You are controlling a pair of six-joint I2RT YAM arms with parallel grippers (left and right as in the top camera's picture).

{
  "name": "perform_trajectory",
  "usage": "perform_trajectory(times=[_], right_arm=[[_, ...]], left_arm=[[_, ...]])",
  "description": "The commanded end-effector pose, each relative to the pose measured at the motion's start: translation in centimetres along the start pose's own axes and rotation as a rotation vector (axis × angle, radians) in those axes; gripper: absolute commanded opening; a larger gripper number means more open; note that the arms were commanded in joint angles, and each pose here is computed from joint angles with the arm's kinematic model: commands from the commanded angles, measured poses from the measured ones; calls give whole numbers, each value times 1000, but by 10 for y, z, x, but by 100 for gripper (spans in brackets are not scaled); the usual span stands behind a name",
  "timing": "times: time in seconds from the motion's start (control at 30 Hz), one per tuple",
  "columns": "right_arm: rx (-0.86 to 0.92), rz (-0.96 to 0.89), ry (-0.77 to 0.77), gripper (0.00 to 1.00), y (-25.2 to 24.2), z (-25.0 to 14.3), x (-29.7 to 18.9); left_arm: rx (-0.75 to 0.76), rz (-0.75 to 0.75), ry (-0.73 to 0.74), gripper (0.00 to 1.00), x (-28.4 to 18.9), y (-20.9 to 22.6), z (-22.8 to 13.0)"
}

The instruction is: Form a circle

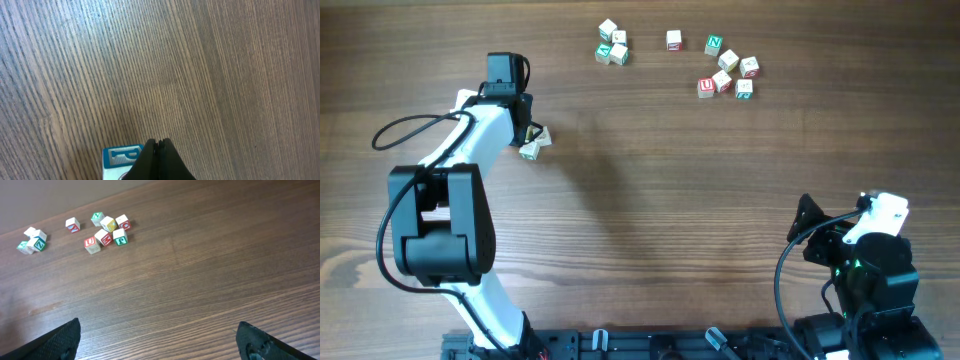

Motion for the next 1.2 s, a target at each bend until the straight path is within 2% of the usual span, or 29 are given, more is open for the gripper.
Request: perform_trajectory(times=[0.0,1.17], right_arm=[[-12,4,7,100,0,-1,1],[-12,4,7,100,0,-1,1]], left_arm=[[-6,5,7,4,4,-2,0],[14,-2,22,4,2,-4,-9]])
Point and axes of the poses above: each gripper's point midway between its finger pads, its own x axis out along the fingers, its own y axis along the line the jaws close on, z = x × y, the point moved 10 cm from there along -x, back along the fingers, and after that the axes turned 3 degrees about x, right-handed, at the moved point
